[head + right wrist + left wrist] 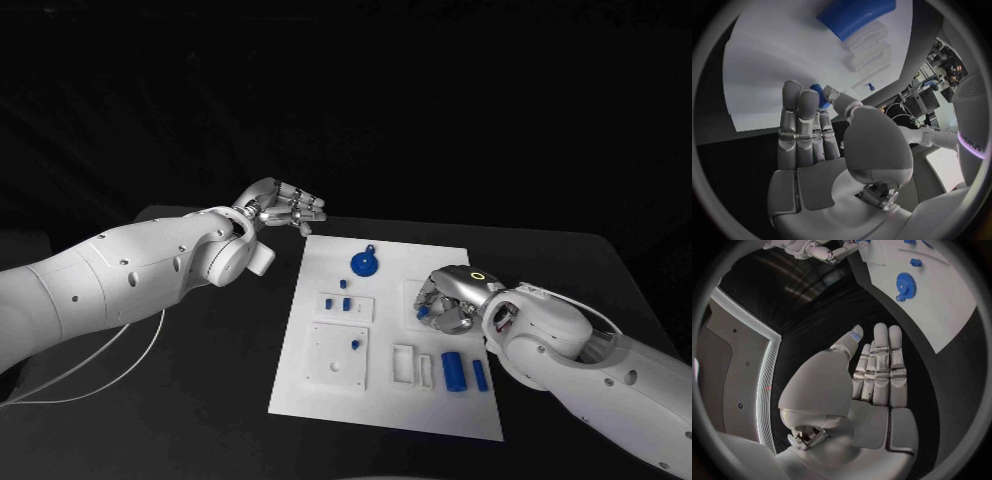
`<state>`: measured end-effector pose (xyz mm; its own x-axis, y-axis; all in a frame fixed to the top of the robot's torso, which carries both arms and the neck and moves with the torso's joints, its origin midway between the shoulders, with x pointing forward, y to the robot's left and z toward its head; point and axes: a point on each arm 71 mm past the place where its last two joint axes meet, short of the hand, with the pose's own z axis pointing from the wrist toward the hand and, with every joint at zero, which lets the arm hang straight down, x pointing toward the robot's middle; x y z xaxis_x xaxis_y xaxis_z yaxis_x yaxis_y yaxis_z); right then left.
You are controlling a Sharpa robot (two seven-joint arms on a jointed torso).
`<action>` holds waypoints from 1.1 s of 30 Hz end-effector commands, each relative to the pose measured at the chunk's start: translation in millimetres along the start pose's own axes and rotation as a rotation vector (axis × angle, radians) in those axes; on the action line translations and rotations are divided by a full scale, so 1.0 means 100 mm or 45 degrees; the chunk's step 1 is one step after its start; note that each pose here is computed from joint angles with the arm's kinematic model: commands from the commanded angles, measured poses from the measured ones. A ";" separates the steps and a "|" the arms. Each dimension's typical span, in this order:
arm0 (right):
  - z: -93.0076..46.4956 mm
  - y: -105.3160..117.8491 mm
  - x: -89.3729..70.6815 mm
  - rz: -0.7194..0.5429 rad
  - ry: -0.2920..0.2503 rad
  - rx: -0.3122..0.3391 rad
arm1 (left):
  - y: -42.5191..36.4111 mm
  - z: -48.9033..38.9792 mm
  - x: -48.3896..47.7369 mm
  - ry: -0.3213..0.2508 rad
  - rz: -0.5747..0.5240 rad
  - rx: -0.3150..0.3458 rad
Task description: Assemble the parts on the task board
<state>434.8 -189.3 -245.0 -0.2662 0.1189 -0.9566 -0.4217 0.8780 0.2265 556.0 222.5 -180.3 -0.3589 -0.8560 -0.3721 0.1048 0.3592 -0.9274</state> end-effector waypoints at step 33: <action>-0.02 0.75 -0.22 0.255 -0.188 -0.200 | 0.030 0.080 -0.007 -0.003 -0.001 0.001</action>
<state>408.5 -130.2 -207.6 -0.2474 0.3643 -0.8978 -0.4784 0.7599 0.4401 563.9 223.6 -183.5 -0.3448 -0.8581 -0.3805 0.0978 0.3703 -0.9237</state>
